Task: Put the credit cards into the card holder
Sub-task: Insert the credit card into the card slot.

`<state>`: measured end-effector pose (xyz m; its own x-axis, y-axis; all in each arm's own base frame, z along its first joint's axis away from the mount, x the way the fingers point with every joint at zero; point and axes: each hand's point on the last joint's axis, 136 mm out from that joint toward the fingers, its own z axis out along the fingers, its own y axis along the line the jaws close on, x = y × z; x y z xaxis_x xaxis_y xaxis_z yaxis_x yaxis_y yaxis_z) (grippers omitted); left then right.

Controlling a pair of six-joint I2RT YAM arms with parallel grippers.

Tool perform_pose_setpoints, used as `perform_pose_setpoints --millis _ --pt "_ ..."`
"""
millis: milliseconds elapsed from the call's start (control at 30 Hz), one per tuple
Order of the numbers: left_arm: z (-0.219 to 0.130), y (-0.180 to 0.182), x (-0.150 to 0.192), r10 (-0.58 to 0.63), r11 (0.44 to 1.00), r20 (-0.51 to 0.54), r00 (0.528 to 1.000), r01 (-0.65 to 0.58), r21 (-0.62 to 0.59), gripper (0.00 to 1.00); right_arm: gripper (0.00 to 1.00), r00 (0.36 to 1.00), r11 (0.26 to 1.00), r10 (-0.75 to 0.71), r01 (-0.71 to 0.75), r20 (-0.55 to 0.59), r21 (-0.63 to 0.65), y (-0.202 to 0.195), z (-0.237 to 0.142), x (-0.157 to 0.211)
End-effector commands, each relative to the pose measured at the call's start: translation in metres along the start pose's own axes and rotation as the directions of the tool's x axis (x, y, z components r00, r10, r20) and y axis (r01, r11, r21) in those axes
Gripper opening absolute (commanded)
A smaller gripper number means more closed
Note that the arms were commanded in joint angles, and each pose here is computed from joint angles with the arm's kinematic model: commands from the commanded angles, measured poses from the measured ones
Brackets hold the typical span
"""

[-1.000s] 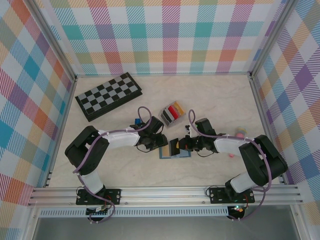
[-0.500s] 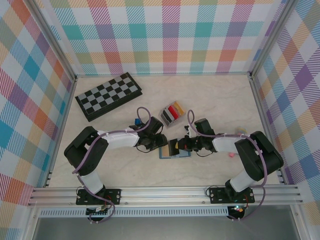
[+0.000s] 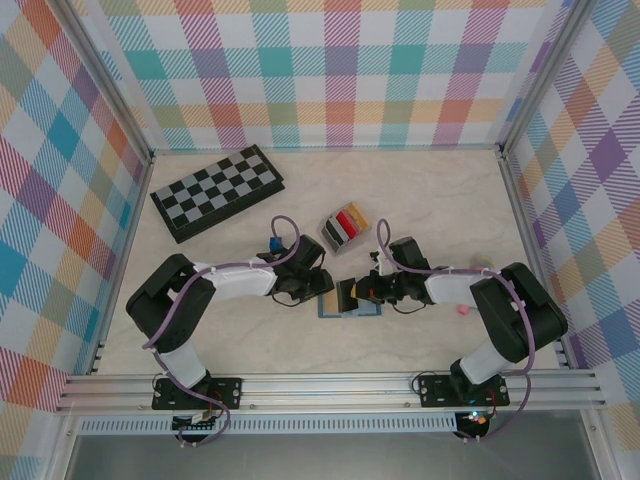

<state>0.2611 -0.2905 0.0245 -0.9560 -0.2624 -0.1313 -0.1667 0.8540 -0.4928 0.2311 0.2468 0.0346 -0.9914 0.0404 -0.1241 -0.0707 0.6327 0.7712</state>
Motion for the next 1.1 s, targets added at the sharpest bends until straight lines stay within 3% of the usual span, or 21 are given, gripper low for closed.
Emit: perform_pose_setpoints --millis 0,300,467,567,733,933,1067 --pt "0.007 0.009 0.015 -0.017 1.000 -0.043 0.999 0.016 -0.015 0.39 0.05 0.997 0.997 0.071 -0.071 0.000 0.001 -0.004 0.007 0.004" --pt "0.006 0.006 0.014 -0.024 1.000 -0.039 0.999 0.024 0.000 0.39 0.05 0.999 0.998 0.042 -0.042 -0.016 -0.051 0.018 0.017 0.000" --pt "0.004 0.006 0.014 -0.023 1.000 -0.037 0.999 0.023 0.001 0.39 0.06 0.999 0.999 0.053 -0.053 -0.003 -0.012 0.014 0.017 -0.002" --pt "0.004 0.009 0.015 -0.025 1.000 -0.034 0.999 0.025 -0.010 0.39 0.12 0.999 0.999 0.051 -0.051 -0.009 0.000 0.017 0.014 -0.002" --pt "0.003 0.011 0.014 -0.024 1.000 -0.030 0.999 0.024 -0.015 0.39 0.22 1.000 0.987 0.029 -0.026 -0.013 0.161 -0.002 -0.001 0.003" --pt "0.006 0.010 0.015 -0.022 1.000 -0.038 0.999 0.022 -0.008 0.37 0.26 0.999 0.981 0.024 -0.016 -0.039 0.194 -0.004 -0.002 0.005" --pt "0.006 0.009 0.015 -0.022 1.000 -0.038 0.999 0.022 -0.004 0.36 0.15 0.999 0.988 0.011 -0.004 -0.046 0.153 0.005 0.000 0.001"
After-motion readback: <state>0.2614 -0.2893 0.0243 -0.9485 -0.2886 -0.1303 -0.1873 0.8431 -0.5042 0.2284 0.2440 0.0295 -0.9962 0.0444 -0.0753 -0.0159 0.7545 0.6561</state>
